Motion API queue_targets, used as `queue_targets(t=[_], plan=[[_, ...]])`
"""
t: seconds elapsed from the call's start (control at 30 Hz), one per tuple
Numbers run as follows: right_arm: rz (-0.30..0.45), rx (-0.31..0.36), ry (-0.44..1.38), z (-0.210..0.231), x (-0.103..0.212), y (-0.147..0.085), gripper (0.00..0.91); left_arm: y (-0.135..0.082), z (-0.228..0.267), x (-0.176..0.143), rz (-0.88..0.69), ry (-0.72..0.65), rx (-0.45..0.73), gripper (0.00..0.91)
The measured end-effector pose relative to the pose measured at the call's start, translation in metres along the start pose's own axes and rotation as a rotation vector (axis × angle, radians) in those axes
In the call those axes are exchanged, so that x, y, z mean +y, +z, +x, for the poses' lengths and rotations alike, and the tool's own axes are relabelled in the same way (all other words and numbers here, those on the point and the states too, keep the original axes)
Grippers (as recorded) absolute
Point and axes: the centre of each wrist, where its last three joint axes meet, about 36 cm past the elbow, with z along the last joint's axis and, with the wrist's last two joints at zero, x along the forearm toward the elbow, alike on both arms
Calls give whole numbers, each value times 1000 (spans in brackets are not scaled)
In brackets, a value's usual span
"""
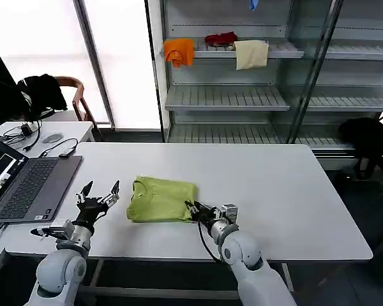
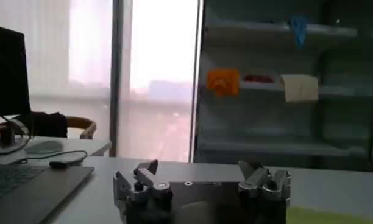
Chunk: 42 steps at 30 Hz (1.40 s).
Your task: Fold and organize the clothes.
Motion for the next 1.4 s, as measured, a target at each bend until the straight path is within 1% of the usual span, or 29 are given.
queue_targets(t=[0.47, 0.7, 0.9, 0.93, 1.13, 1.4], plan=[[10, -15, 41, 14, -20, -5, 0, -4, 2, -1, -5, -3, 7, 907], [20, -33, 55, 32, -37, -11, 0, -5, 1, -4, -13, 4, 13, 907], [36, -35, 79, 44, -54, -14, 0, -6, 0, -7, -19, 14, 19, 907], [37, -35, 82, 45, -56, -14, 907, -6, 0, -8, -20, 16, 20, 907], [61, -37, 85, 51, -60, -14, 907, -8, 0, -10, -25, 23, 21, 907], [129, -45, 80, 55, -55, -13, 907, -10, 1, -11, -27, 27, 23, 907]])
